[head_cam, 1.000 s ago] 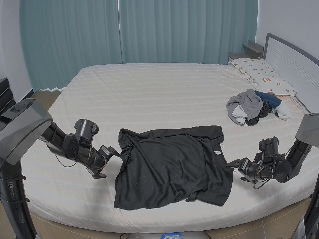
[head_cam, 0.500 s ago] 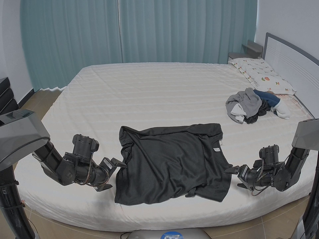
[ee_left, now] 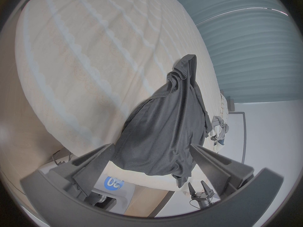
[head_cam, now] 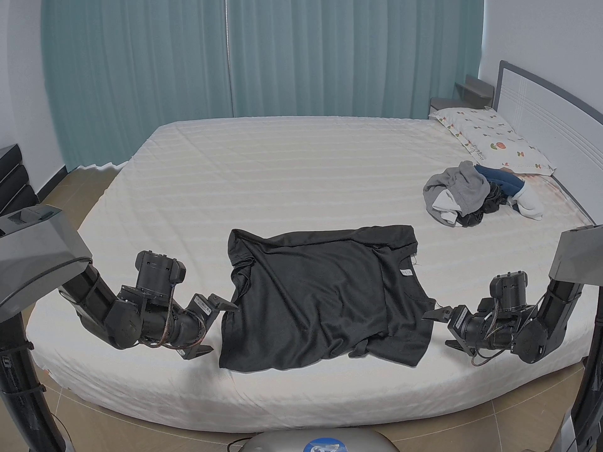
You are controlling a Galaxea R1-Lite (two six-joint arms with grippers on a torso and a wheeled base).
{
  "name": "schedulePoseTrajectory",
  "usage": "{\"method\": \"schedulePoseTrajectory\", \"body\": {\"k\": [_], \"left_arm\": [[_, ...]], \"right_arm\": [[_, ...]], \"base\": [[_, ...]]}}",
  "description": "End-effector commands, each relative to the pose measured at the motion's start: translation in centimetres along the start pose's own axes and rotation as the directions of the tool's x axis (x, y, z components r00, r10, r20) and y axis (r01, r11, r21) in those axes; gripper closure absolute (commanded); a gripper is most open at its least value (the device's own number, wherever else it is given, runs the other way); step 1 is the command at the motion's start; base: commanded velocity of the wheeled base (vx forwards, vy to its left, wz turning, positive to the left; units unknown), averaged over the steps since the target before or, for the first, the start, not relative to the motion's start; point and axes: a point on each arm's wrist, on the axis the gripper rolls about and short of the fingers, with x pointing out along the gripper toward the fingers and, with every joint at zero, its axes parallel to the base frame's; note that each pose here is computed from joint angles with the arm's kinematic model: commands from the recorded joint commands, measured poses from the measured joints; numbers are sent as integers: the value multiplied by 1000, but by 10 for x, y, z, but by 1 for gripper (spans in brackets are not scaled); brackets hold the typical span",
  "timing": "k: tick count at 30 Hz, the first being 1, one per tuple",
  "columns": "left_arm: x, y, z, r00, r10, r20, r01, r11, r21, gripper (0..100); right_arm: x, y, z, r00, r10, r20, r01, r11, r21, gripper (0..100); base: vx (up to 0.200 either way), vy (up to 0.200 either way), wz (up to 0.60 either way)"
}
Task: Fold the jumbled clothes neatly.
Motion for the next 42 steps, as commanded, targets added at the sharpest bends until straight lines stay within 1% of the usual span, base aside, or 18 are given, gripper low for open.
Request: {"method": "schedulePoseTrajectory", "body": {"k": [1,8,11,15,18,20,22,23,25,29,42], "left_arm": [[1,-1,0,1000,-3,0,3,1000,0,0],[2,-1,0,1000,-1,1,1,1000,1,0],[1,-1,1,1000,-2,2,2,1000,-3,0],[1,-1,2,1000,-3,5,3,1000,-14,0],[-2,-1,1,1000,-2,8,3,1000,-31,0],[-5,-1,0,1000,-5,8,5,1000,-29,0],[-6,-1,2,1000,-3,27,3,1000,-31,0],[-6,-1,2,1000,-2,28,3,999,-33,0],[-8,-1,10,998,-1,63,3,999,-43,0],[-8,0,13,997,-1,71,4,999,-52,0],[-8,0,19,996,-5,88,10,998,-55,0]], "right_arm": [[5,-1,-4,1000,7,0,-7,1000,-1,0],[10,1,-7,1000,25,6,-25,1000,-18,0],[12,4,-5,999,23,29,-22,999,-24,0],[24,7,-4,997,-5,74,8,999,-38,0],[35,9,-16,997,-26,67,30,998,-57,0],[38,13,-22,998,-18,62,22,997,-75,0],[44,17,-28,998,1,61,5,996,-94,0],[44,18,-29,998,3,61,3,995,-95,0],[55,20,-34,998,4,69,3,994,-111,0],[64,25,-39,997,6,81,4,992,-128,0],[80,28,-38,996,20,84,-9,991,-134,0]], "base": [[0,-200,0],[0,-200,0],[0,-200,0],[0,0,0],[0,0,0],[0,0,0],[0,0,0],[0,0,0],[0,0,0],[0,0,0],[0,0,0]]}}
